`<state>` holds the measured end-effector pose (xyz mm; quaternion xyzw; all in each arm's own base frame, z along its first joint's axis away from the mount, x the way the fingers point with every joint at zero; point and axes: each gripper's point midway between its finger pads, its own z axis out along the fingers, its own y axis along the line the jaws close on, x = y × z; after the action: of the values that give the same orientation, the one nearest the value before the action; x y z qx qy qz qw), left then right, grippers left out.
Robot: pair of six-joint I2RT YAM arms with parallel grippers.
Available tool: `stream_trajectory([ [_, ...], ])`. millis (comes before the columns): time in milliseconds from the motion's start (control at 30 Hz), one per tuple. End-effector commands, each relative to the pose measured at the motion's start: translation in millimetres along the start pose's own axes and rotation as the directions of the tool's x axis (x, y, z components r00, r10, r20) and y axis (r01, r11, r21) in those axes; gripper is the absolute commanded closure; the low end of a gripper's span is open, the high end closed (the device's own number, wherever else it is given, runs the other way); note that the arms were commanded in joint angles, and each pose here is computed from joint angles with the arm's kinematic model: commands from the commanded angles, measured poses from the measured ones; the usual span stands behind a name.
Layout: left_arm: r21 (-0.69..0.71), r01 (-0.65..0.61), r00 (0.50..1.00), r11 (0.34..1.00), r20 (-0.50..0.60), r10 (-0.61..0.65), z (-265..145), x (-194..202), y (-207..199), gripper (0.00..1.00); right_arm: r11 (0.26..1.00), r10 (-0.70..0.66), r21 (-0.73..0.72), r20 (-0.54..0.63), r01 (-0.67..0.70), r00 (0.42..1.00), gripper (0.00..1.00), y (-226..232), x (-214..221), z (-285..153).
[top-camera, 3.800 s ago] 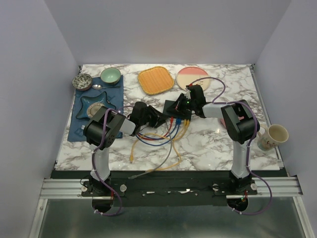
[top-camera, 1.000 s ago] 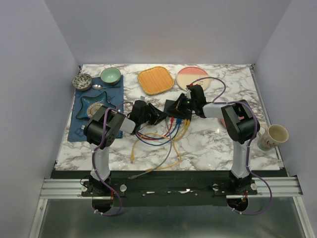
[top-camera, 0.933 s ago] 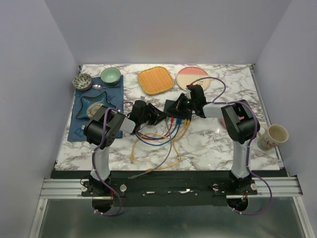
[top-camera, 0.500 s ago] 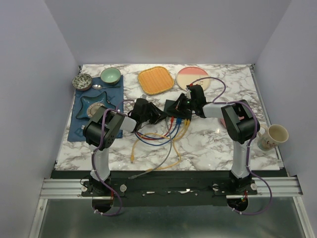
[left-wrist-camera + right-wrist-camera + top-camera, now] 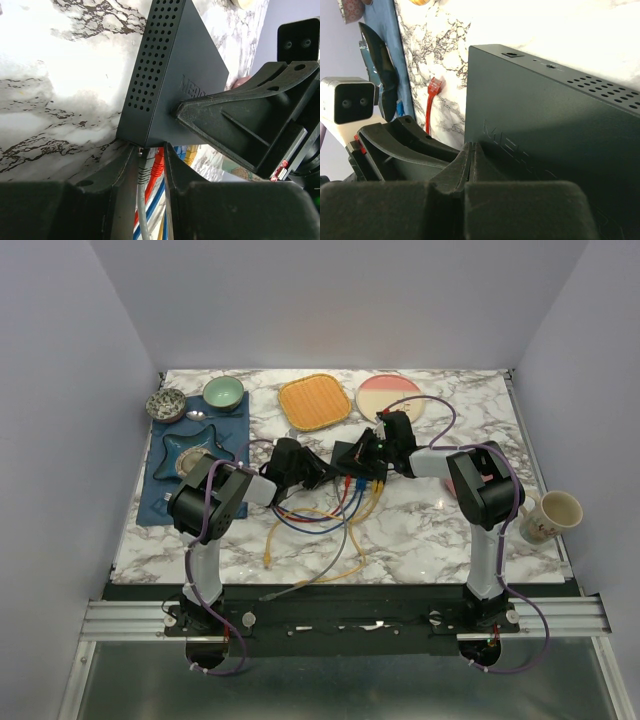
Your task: Pull the plug from the switch port
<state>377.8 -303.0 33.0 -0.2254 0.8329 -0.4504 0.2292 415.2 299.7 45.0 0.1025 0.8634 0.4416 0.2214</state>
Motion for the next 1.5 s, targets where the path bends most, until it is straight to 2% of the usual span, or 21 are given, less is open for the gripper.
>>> stream_trajectory([
  [0,-0.306,-0.015,0.987,0.952,-0.158,-0.035,-14,58,102,0.84,0.995,0.021,0.099,-0.022,-0.018,1.0,0.99,-33,13,1],
  [100,-0.31,-0.014,0.984,0.951,-0.173,-0.042,-20,65,112,0.9,0.995,0.018,0.098,-0.021,-0.016,1.0,0.99,-33,14,0],
  [200,-0.284,0.022,0.978,0.959,-0.192,-0.079,-20,72,117,0.89,0.995,0.02,0.1,-0.018,-0.018,1.0,0.99,-35,12,-1],
  [600,-0.266,0.104,0.97,0.958,-0.186,-0.157,-5,67,105,0.65,0.995,0.02,0.098,-0.019,-0.018,1.0,0.99,-34,14,-1],
  [700,-0.26,0.132,0.969,0.957,-0.168,-0.18,-1,63,99,0.64,0.995,0.018,0.098,-0.018,-0.016,1.0,0.99,-35,14,-2],
  [767,-0.273,0.135,0.971,0.953,-0.155,-0.181,0,60,99,0.66,0.995,0.018,0.098,-0.019,-0.016,1.0,0.99,-35,14,-2],
  [867,-0.286,0.143,0.974,0.947,-0.132,-0.186,1,56,101,0.75,0.995,0.016,0.097,-0.019,-0.014,1.0,0.99,-34,14,-1],
  [1100,-0.27,0.158,0.969,0.95,-0.142,-0.202,4,59,105,1.0,0.995,0.015,0.095,-0.017,-0.013,1.0,0.99,-34,14,-2],
  [1467,-0.228,0.172,0.967,0.958,-0.145,-0.208,0,58,106,1.0,0.983,-0.077,0.174,0.071,0.064,0.995,0.99,-28,9,-35],
])
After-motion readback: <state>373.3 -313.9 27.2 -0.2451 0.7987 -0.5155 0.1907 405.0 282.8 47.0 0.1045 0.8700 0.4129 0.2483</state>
